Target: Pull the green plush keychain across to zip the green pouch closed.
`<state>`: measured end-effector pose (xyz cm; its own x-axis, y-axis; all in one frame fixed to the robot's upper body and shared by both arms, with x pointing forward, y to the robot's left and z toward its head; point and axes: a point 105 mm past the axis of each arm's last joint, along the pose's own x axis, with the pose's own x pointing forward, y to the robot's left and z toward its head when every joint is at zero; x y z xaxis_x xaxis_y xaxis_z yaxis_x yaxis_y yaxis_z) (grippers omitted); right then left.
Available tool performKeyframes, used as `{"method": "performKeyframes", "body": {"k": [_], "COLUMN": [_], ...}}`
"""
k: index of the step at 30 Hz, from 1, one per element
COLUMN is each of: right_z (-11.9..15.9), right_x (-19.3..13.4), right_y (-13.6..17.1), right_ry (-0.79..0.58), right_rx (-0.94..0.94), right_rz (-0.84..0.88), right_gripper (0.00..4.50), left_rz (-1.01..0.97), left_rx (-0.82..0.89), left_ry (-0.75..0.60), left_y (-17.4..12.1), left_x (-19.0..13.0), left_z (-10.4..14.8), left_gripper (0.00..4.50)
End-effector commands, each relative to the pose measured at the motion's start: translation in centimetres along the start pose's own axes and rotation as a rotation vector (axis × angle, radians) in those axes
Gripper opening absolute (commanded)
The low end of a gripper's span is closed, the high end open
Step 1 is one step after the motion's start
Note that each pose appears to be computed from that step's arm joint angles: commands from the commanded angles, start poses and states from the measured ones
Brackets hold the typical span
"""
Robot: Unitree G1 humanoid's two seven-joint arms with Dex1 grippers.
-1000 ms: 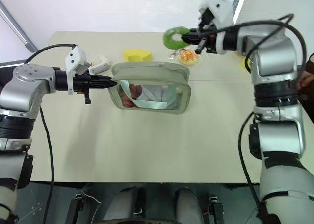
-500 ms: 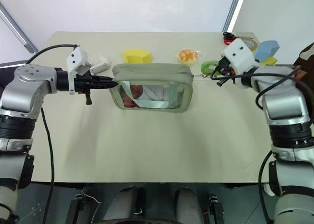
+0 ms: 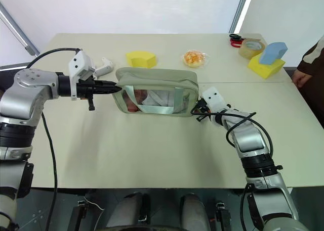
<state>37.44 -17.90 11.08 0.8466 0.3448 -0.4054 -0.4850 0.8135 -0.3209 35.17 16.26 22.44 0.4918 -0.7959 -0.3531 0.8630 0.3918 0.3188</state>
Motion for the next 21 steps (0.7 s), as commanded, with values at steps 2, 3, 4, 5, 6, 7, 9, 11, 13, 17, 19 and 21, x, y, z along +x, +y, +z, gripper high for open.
{"method": "performKeyframes", "body": {"k": [2, 3, 4, 5, 6, 7, 9, 11, 13, 17, 19, 21], "right_z": [-0.6, -0.3, 0.7, 1.8, 3.2, 4.6, 6.8, 8.2, 9.4, 11.6, 12.4, 12.8], "right_x": [-0.7, -0.9, -1.7, -2.6, -3.6, -4.6, -6.5, -8.2, -10.1, -12.5, -12.8, -12.4], "right_y": [-1.9, -2.5, -3.2, -3.8, -4.4, -4.8, -4.7, -4.0, -2.9, -0.3, 0.7, 0.8], "right_ry": [0.032, 0.025, -0.005, -0.034, -0.074, -0.115, -0.174, -0.191, -0.196, -0.227, -0.242, -0.253], "right_rx": [-0.077, -0.082, -0.060, -0.043, 0.002, 0.053, 0.116, 0.110, 0.084, 0.038, 0.004, -0.009], "right_rz": [-0.028, -0.038, -0.023, -0.004, 0.015, 0.044, 0.125, 0.204, 0.287, 0.416, 0.419, 0.384], "right_gripper": [0.05, 0.05, 0.36, 0.77, 1.13, 1.62, 2.68, 3.62, 4.50, 4.50, 4.50, 4.50], "left_rz": [0.002, 0.004, 0.012, 0.016, 0.012, 0.009, 0.020, 0.039, 0.060, 0.099, 0.155, 0.178], "left_rx": [-0.012, -0.011, -0.009, -0.016, -0.024, -0.032, -0.051, -0.076, -0.108, -0.144, -0.164, -0.188], "left_ry": [0.020, 0.020, 0.014, 0.009, 0.003, 0.000, 0.000, -0.014, -0.050, -0.088, -0.114, -0.132], "left_y": [-0.2, -0.1, 0.1, 0.3, 0.4, 0.4, 0.8, 1.3, 1.9, 2.6, 3.3, 3.5], "left_x": [0.1, 0.0, -0.1, -0.3, -0.6, -0.8, -1.4, -2.2, -3.3, -5.1, -5.9, -6.2], "left_z": [-0.7, -0.7, -0.6, -0.5, -0.4, -0.4, -0.6, -0.4, 0.3, 1.1, 1.5, 1.7], "left_gripper": [0.00, 0.00, 0.36, 0.80, 1.12, 1.62, 2.68, 3.57, 4.47, 4.47, 4.47, 4.47]}}
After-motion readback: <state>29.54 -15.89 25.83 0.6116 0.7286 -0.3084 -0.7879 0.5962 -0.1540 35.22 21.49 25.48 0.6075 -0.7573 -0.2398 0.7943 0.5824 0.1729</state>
